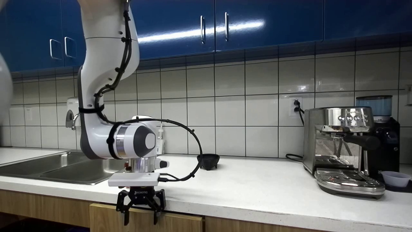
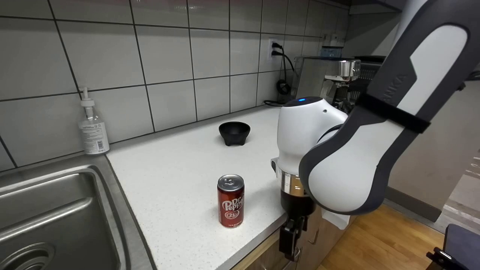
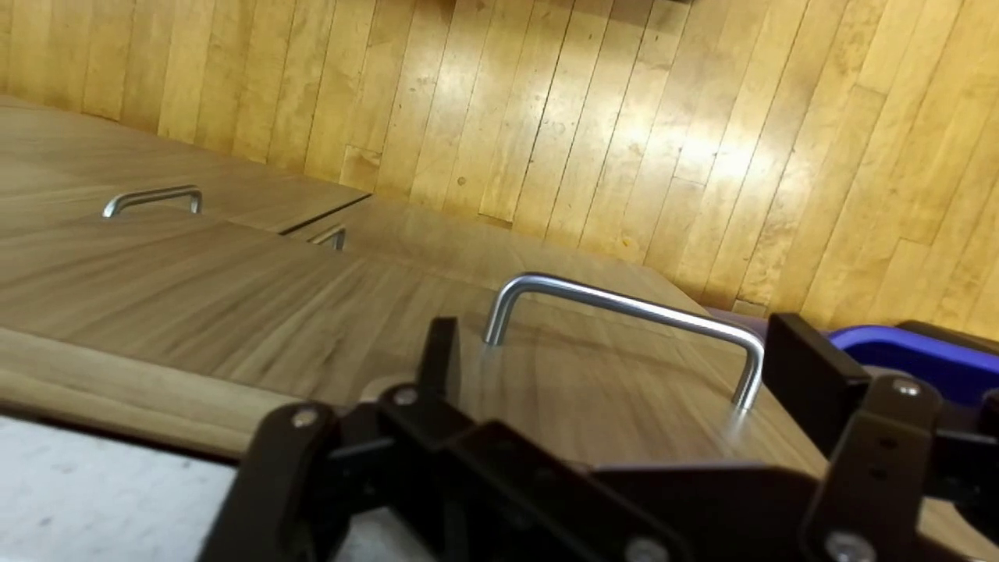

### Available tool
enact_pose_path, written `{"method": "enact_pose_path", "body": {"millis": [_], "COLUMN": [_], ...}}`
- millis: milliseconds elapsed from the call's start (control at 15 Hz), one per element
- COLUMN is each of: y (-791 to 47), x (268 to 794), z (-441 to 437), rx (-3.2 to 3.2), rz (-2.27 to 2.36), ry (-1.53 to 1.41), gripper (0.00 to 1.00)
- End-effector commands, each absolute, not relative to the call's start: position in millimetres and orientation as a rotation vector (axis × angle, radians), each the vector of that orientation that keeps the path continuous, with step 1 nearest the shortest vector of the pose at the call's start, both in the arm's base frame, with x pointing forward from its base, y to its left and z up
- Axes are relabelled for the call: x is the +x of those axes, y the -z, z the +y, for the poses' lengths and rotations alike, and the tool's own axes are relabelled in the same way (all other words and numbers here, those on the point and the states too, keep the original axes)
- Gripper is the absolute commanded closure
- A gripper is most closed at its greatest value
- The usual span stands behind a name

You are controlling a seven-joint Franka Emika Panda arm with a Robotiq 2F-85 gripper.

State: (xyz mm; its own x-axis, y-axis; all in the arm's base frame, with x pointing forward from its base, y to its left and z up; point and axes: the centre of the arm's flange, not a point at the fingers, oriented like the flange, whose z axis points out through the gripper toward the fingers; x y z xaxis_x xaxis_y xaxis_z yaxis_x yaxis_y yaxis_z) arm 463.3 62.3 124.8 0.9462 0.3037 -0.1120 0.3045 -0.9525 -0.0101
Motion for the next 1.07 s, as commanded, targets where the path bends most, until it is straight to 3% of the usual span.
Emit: {"method": "enact_pose_path", "body": {"millis": [0,1000], "y": [-139,-153], "x": [487,484], "z": [69,100], "rx": [3.06,3.026], "rz": [0.468,0.168], "ry": [0.05,-0.042], "gripper": [0.0,0.0]}}
